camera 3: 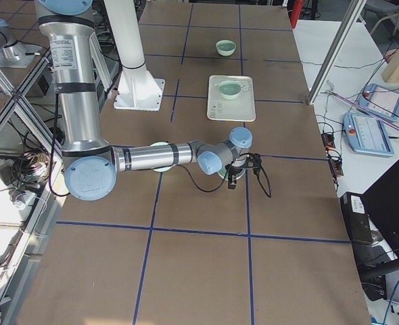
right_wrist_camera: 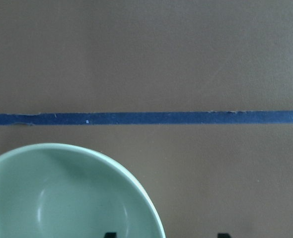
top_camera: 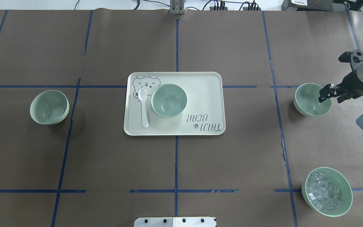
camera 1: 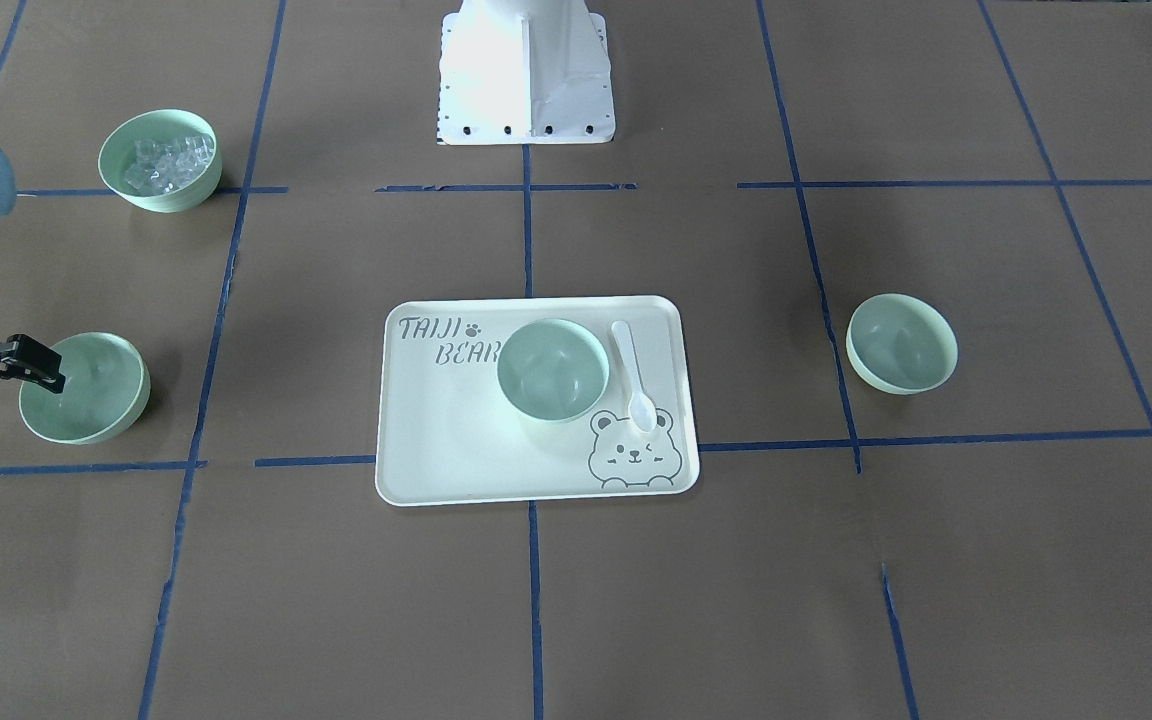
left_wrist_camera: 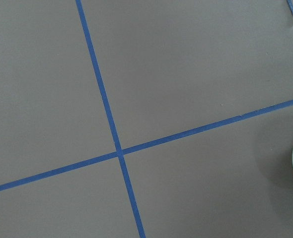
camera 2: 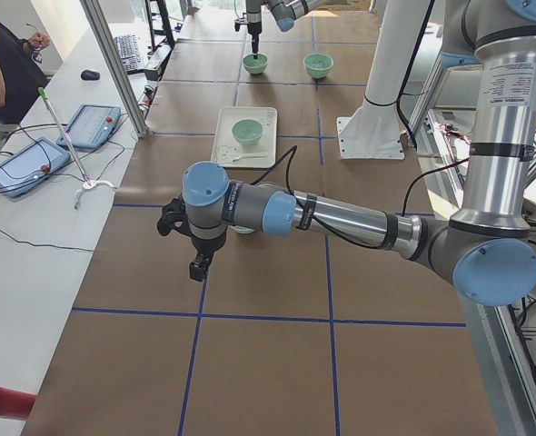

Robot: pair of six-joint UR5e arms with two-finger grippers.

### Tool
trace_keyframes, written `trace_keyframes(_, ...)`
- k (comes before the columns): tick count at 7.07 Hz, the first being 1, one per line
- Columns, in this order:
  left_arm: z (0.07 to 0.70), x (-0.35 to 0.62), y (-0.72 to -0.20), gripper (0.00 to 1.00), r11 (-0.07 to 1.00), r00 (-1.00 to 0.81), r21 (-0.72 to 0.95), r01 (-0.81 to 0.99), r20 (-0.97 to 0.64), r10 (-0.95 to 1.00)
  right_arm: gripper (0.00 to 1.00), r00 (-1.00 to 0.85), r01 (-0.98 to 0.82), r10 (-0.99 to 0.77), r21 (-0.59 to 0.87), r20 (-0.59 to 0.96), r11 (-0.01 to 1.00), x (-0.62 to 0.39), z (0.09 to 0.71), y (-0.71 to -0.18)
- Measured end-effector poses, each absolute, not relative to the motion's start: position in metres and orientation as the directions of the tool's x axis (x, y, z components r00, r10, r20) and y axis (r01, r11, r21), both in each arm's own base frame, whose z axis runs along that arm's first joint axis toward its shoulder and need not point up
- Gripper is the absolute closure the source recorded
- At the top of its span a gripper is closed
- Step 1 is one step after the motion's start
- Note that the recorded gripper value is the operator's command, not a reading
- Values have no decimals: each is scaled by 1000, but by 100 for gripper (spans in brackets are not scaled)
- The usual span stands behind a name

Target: Stack green bowls together

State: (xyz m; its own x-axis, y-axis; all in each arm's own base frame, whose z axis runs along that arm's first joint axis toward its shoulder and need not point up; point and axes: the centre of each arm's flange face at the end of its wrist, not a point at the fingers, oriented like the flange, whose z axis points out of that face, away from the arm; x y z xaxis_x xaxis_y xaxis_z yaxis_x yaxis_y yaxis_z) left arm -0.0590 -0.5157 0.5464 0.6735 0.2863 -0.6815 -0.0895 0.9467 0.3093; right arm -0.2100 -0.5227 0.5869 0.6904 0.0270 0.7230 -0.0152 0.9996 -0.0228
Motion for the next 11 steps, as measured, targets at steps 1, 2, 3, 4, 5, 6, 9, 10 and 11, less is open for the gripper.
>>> trace_keyframes(1,545,-59,-516,0,946,674,313,-89,-680,289,100,691,-19,34,-29,722,999,-211,587,-523)
trace_keyframes(2,543,-59,-515,0,944,674,317,-89,-679,292,100,689,-19,35,-30,724,999,-212,586,-523)
trace_keyframes(3,542,-59,-515,0,943,674,319,-89,-678,293,100,683,-18,29,-23,730,1000,-212,580,-523)
trace_keyframes(4,541,-59,-515,0,943,673,321,-89,-678,294,100,658,-16,22,-16,752,1000,-213,562,-522)
trace_keyframes(5,541,-59,-515,0,943,673,322,-89,-678,295,100,611,-40,54,-38,790,998,-217,527,-522)
trace_keyframes(6,540,-59,-515,0,942,668,323,-88,-682,297,100,552,-87,114,-79,826,993,-234,472,-523)
trace_keyframes(9,536,-56,-514,0,942,636,326,-83,-710,302,100,446,-176,234,-172,864,969,-399,291,-497)
trace_keyframes(10,536,-56,-514,0,942,634,326,-83,-712,303,100,444,-196,268,-199,855,960,-446,250,-498)
trace_keyframes(11,536,-55,-514,0,942,633,326,-83,-713,303,100,451,-205,292,-221,844,953,-480,227,-502)
